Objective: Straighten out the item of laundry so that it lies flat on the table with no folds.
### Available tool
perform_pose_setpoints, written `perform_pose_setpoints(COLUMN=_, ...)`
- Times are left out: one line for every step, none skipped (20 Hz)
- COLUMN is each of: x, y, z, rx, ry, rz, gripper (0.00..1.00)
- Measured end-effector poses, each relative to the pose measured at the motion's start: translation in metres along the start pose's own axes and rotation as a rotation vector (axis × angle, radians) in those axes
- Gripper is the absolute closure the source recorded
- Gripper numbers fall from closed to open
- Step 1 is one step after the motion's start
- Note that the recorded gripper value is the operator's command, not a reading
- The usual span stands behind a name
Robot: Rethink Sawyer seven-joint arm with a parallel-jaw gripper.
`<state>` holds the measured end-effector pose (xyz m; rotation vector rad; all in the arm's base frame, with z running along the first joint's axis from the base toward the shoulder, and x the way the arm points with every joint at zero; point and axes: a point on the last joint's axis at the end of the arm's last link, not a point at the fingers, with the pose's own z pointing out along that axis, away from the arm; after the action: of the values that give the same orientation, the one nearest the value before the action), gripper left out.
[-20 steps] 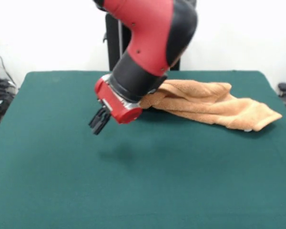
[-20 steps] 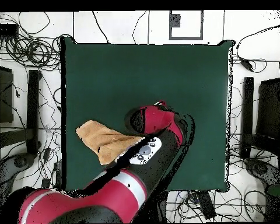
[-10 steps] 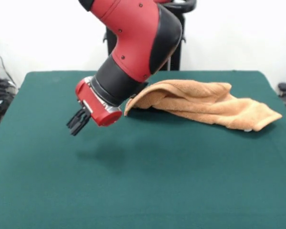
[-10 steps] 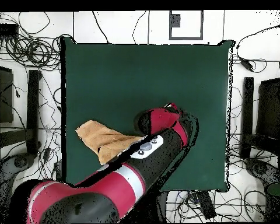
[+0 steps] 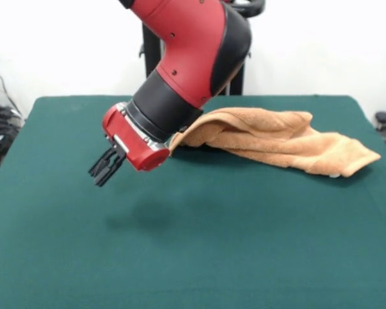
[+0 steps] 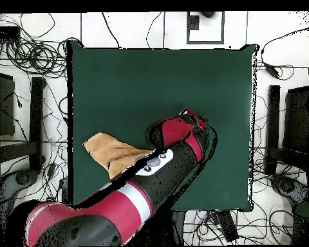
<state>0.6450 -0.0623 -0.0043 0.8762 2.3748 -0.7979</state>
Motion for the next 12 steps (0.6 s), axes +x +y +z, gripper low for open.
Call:
perform_pose_setpoints(x=-0.002, y=0.001, z=-0.001, rx=-0.006, ry=0.009, rz=0.013, gripper=1.00)
perform_pose_setpoints(x=-0.008, y=0.002, z=-0.002, rx=-0.019, ry=0.033, rz=0.046, gripper=1.00)
perform_pose_setpoints(x=-0.012, y=0.003, z=-0.003, rx=-0.028, ry=0.058, rz=0.076, gripper=1.00)
perform_pose_setpoints(x=-0.017, y=0.003, z=-0.003, rx=-0.038, ry=0.084, rz=0.106, gripper=1.00)
perform_pose_setpoints(x=-0.022, y=0.003, z=-0.003, rx=-0.046, ry=0.112, rz=0.138, gripper=1.00)
perform_pose_setpoints(x=-0.027, y=0.003, z=-0.003, rx=-0.054, ry=0.142, rz=0.169, gripper=1.00)
perform_pose_setpoints(x=-0.032, y=0.003, z=-0.004, rx=-0.062, ry=0.172, rz=0.198, gripper=1.00)
perform_pose_setpoints(x=-0.037, y=0.002, z=-0.005, rx=-0.070, ry=0.208, rz=0.231, gripper=1.00)
perform_pose_setpoints(x=-0.041, y=0.002, z=-0.006, rx=-0.074, ry=0.232, rz=0.249, gripper=1.00)
perform_pose_setpoints(x=-0.045, y=0.002, z=-0.009, rx=-0.080, ry=0.266, rz=0.275, gripper=1.00)
perform_pose_setpoints(x=-0.047, y=0.002, z=-0.011, rx=-0.083, ry=0.282, rz=0.285, gripper=1.00)
perform_pose_setpoints(x=-0.051, y=0.003, z=-0.016, rx=-0.092, ry=0.316, rz=0.306, gripper=1.00)
